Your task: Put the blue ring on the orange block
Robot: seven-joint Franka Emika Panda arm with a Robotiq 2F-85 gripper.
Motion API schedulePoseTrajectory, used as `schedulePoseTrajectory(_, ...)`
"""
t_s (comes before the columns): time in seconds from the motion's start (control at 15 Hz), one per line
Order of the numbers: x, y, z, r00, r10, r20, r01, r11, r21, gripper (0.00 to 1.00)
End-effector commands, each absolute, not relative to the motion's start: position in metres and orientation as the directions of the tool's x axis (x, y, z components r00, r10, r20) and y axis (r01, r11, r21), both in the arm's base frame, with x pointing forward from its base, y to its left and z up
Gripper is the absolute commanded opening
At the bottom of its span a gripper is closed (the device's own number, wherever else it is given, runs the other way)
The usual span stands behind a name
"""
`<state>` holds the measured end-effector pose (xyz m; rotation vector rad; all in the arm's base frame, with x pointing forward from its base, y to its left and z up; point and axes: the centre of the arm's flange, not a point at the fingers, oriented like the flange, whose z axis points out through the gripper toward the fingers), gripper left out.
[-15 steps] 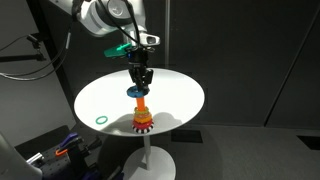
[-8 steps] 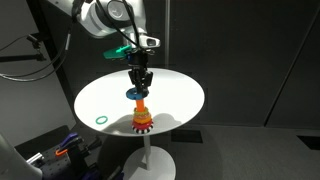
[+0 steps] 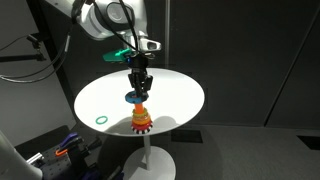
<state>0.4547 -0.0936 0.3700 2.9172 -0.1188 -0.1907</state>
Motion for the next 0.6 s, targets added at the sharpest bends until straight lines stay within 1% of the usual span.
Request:
schedulePoseTrajectory(0.0,0.4394,-0.1018,0.3706,0.991,-0.086,-0.104,-0.063,-0.977,0.203,0.1)
schedulePoseTrajectory(0.07,0.4379,-0.1018,0.3693,0.991,-0.085,-0.104,-0.063,-0.977,0.203,0.18)
schedulePoseTrajectory(0.13,0.4369,-0.1016,0.3688,0.991,-0.086,-0.102,-0.064,-0.977,0.203,0.58)
schedulePoseTrajectory(0.2,0.4358,-0.1014,0.3686,0.991,-0.086,-0.102,-0.064,-0.977,0.201,0.6)
schedulePoseTrajectory(0.27,0.4352,-0.1009,0.3688,0.991,-0.086,-0.1,-0.065,-0.978,0.2,0.66)
schedulePoseTrajectory(0.53,0.4324,-0.0983,0.3686,0.992,-0.083,-0.098,-0.063,-0.979,0.196,0.98)
